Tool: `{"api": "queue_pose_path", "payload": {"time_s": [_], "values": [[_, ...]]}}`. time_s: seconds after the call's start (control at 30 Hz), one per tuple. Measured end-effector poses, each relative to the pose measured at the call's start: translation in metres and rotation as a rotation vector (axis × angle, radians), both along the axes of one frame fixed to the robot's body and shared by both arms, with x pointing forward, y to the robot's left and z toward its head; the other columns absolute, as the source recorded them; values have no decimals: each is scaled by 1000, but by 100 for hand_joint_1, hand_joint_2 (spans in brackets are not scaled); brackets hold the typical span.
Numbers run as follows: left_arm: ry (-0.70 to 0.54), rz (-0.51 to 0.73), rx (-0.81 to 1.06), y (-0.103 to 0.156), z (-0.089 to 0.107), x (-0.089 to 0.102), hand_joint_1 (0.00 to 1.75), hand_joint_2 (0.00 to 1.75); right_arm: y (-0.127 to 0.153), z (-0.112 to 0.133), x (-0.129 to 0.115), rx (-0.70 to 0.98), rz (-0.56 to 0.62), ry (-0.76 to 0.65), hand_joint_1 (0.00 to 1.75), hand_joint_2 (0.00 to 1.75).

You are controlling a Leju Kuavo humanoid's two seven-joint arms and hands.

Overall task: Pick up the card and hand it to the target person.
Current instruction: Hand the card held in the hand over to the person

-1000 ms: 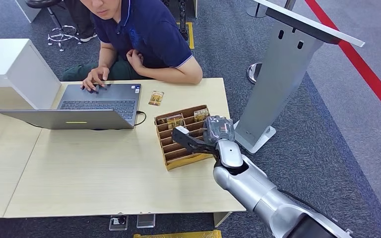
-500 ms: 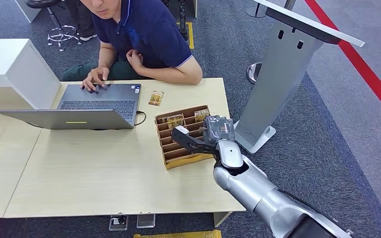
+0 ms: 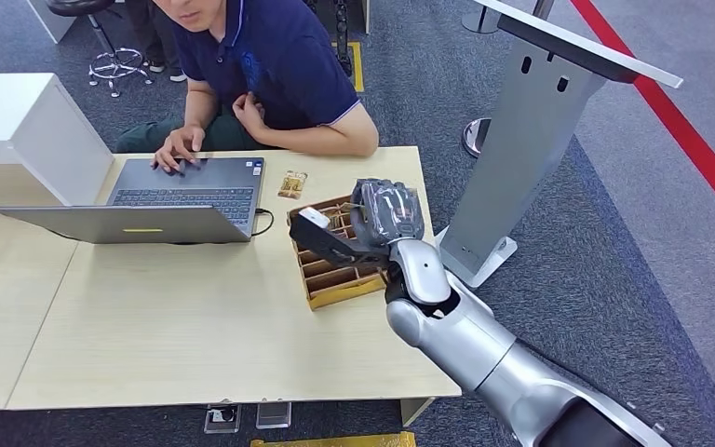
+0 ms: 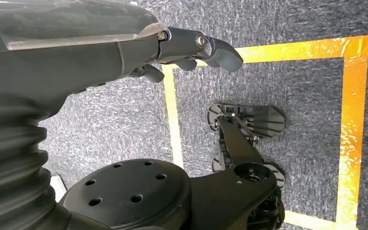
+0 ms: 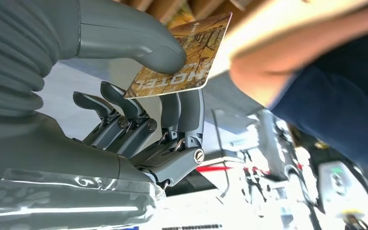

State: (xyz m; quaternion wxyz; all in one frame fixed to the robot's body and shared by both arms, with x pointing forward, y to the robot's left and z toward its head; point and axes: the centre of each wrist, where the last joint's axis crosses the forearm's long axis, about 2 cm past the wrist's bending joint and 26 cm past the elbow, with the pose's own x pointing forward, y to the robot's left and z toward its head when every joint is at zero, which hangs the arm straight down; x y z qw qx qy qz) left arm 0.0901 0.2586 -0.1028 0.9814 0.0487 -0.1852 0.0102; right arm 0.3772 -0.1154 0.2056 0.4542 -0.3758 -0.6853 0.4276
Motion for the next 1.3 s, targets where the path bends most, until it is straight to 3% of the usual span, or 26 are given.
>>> {"api": "queue_pose_path", "payload": {"time_s": [0.3,0.83,0.97,1.3], "values": [[0,5,5,0,0,1,0,175,22,32,8,83,109,-86,175,175],[-5,-2,10,-1,1,6,0,175,49,36,26,67,111,-77,175,175],[0,-4,6,-1,1,6,0,175,50,34,28,55,97,-73,0,175],[-7,-7,-1,-1,1,5,0,175,50,29,28,27,79,-65,0,175]]}}
